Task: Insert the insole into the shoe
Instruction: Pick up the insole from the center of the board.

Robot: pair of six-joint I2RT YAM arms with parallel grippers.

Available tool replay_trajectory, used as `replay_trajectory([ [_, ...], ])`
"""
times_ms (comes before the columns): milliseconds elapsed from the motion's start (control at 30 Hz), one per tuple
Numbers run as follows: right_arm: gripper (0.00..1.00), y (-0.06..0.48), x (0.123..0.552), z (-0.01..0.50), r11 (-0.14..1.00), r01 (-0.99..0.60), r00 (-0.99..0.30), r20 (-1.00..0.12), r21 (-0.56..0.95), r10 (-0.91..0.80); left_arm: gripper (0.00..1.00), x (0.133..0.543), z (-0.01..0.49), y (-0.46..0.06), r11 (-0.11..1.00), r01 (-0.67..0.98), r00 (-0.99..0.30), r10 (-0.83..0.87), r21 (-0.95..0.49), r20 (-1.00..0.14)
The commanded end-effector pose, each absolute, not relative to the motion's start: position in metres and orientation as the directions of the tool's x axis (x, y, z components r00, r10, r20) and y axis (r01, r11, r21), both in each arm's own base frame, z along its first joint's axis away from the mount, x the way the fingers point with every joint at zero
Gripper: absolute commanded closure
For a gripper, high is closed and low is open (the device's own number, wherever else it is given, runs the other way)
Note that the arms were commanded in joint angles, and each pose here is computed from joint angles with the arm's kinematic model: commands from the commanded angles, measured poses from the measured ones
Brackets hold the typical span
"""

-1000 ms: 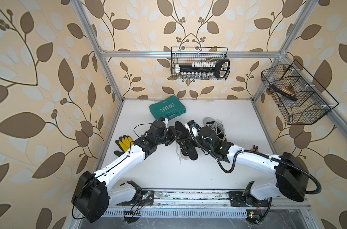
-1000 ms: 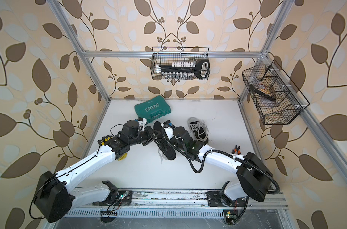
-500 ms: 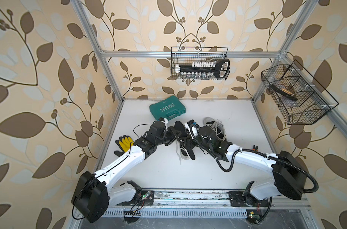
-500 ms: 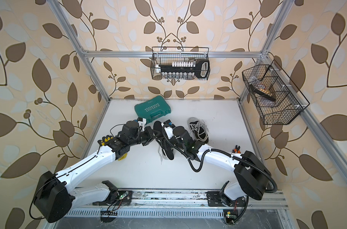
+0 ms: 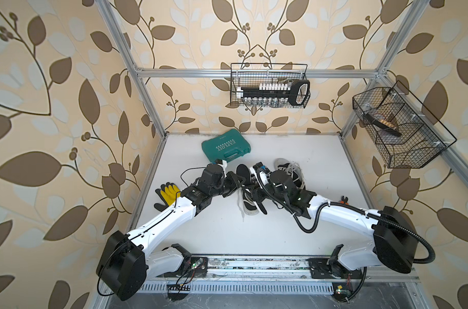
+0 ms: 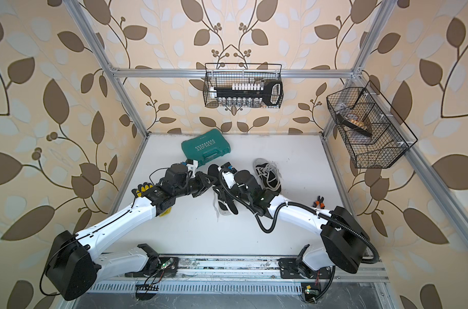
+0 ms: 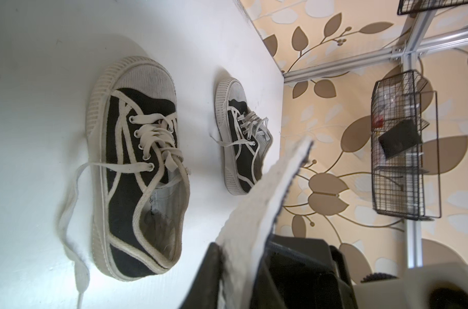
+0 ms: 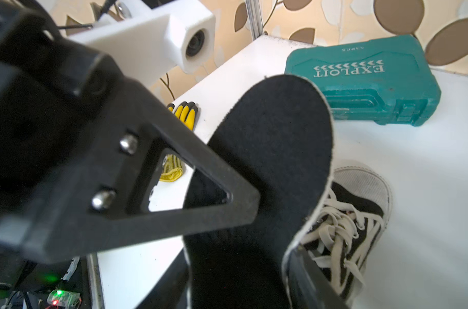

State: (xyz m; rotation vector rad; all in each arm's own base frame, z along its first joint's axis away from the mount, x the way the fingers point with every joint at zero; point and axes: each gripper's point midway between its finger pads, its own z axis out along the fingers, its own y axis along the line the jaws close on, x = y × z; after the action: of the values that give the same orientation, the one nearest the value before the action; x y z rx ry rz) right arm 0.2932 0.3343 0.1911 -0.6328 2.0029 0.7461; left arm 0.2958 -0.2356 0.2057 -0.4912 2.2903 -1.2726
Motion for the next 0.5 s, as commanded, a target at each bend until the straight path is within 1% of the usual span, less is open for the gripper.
replay_trajectory([
  [0,0.54,0.328,0.295,0.193,0.715,-0.662,-0.499,-0.845,0.228,-0.193,0.70,0.289,0.221,-0.249,0.481,-0.012,-0.859,-0.454,-0.876,-0.238],
  [100,0.57,0.322,0.295,0.190,0.734,-0.644,-0.523,-0.825,0.218,-0.214,0.60,0.289,0.225,-0.250,0.482,-0.001,-0.860,-0.447,-0.876,-0.245],
  [167,0.59,0.316,0.297,0.191,0.750,-0.626,-0.544,-0.808,0.214,-0.224,0.50,0.290,0.227,-0.249,0.491,0.004,-0.860,-0.444,-0.871,-0.254],
  [200,0.59,0.312,0.297,0.191,0.759,-0.616,-0.558,-0.798,0.213,-0.229,0.48,0.290,0.228,-0.248,0.498,0.008,-0.858,-0.442,-0.867,-0.262],
  [300,0.62,0.297,0.298,0.191,0.788,-0.578,-0.599,-0.765,0.211,-0.235,0.42,0.293,0.232,-0.243,0.534,0.023,-0.854,-0.429,-0.845,-0.294],
  [400,0.63,0.277,0.299,0.189,0.822,-0.533,-0.638,-0.734,0.202,-0.234,0.39,0.296,0.237,-0.238,0.587,0.053,-0.855,-0.392,-0.808,-0.341],
  [467,0.63,0.260,0.299,0.187,0.847,-0.494,-0.667,-0.710,0.195,-0.225,0.38,0.298,0.237,-0.236,0.659,0.106,-0.857,-0.318,-0.745,-0.404],
])
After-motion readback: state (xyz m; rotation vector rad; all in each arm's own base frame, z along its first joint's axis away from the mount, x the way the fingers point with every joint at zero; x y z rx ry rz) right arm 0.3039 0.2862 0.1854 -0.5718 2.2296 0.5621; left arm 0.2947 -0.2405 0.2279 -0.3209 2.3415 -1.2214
